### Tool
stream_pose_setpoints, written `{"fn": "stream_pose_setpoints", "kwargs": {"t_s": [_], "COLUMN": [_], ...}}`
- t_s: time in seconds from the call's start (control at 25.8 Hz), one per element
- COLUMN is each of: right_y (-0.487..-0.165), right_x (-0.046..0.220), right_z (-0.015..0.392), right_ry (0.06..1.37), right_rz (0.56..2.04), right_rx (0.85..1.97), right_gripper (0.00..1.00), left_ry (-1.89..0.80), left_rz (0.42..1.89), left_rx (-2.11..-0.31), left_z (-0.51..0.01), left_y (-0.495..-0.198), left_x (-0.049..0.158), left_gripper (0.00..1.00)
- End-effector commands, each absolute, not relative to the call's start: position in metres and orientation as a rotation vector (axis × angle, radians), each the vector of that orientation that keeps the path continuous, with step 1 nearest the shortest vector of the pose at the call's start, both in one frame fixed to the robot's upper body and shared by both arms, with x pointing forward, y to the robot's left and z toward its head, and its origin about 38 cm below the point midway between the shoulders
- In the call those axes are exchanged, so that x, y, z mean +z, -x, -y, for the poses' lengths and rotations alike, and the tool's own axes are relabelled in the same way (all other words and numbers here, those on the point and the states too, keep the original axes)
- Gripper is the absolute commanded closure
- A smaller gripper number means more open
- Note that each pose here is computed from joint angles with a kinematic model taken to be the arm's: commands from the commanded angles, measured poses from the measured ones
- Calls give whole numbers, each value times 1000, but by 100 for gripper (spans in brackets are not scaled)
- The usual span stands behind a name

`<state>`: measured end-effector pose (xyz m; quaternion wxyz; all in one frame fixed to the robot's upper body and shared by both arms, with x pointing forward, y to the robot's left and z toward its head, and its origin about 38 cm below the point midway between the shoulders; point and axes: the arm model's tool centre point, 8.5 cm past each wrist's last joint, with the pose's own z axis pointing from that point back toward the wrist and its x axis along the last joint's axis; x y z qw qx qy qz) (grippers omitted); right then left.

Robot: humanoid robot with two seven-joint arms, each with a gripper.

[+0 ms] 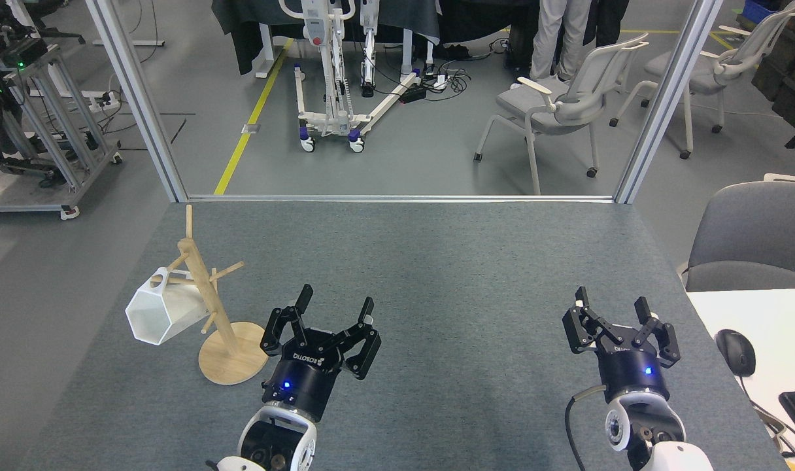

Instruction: Hang cup on storage rack

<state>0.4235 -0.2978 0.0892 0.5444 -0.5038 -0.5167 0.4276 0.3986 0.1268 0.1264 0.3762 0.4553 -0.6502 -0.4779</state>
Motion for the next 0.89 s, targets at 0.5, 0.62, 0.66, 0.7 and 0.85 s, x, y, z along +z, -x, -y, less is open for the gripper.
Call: {"fn": "stream_pose_setpoints", "kwargs": {"t_s": [0.5,0.62,0.66,0.7,0.85], "right_y": [-424,-424,-424,-424,-423], "right_x": [89,89,89,88,88], "right_z": [294,294,294,294,294], "right_ry": [1186,1187,1187,1185,1183], "right_rz": [1233,1232,1232,1232,1231], "right_rx": [1028,1027,1027,1026,1030], "right_gripper": [1,1,1,1,1], "left_ry": [-1277,-1264,-1269,-1269,-1260], "left_rz": [1550,1529,1529,1527,1524], "left_rx": [-1408,-1420,-1422,-1423,-1419], "left_z": [-114,-115,-116,-117,-116], "left_y": [-433,-437,-438,-437,-439], "left_x": [120,113,114,113,110], "left_gripper": [1,1,1,1,1]}}
